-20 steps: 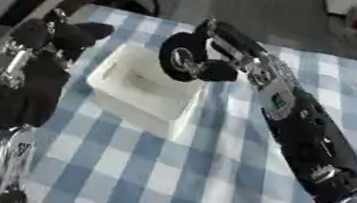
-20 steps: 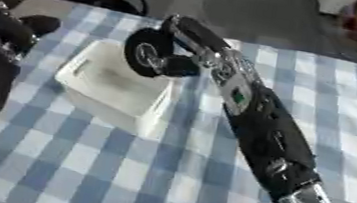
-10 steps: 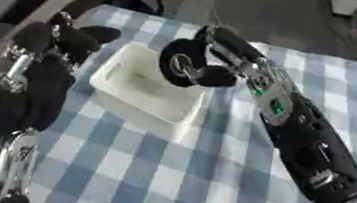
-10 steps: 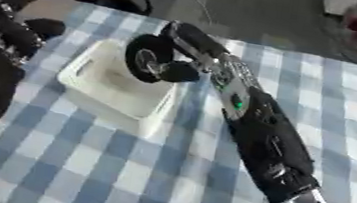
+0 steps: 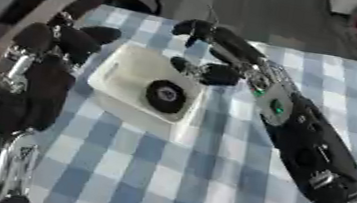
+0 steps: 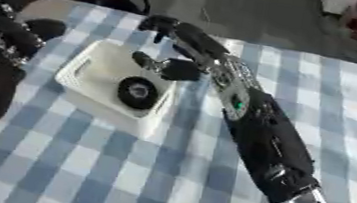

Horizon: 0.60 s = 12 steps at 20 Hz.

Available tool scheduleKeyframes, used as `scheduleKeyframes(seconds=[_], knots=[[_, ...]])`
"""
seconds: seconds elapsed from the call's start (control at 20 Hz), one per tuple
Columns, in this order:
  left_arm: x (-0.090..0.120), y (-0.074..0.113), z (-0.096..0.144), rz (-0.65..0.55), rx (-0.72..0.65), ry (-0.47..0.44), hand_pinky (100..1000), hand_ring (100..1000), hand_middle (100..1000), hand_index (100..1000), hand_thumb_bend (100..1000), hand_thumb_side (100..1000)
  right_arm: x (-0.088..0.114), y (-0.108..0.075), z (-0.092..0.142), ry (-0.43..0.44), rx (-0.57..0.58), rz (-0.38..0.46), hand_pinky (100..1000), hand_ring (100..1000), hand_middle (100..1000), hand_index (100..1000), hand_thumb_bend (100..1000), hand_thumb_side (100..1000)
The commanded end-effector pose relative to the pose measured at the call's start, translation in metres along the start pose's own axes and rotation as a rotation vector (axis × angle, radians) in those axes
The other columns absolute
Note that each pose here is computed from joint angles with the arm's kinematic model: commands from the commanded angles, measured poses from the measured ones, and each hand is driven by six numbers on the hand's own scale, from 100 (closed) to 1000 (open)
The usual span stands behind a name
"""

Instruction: Pick up objects on the table and place them in the box.

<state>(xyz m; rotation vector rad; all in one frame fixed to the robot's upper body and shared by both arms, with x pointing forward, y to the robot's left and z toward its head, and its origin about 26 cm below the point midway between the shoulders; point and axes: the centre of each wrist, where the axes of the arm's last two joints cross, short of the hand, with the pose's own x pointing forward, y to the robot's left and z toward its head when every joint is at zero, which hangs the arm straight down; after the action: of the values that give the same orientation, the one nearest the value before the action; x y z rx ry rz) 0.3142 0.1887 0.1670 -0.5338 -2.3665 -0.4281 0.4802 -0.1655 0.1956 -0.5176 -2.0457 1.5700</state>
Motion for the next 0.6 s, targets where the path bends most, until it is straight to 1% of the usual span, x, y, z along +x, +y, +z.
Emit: scheduleKeyframes(seconds=[0.05,0.6], knots=[[0.0064,-0.0008,-0.0060,-0.006,-0.017,-0.032,905,743,949,636,100,925,0.0008,-0.0159,-0.0024,-0.007,-0.030,0.035,915,695,874,903,344,871],[0.0053,-0.0002,-0.0045,-0.009,-0.018,-0.024,906,744,951,634,100,929,-0.0002,-0.0184,-0.0007,0.000,-0.036,0.043,910,694,856,897,318,865]])
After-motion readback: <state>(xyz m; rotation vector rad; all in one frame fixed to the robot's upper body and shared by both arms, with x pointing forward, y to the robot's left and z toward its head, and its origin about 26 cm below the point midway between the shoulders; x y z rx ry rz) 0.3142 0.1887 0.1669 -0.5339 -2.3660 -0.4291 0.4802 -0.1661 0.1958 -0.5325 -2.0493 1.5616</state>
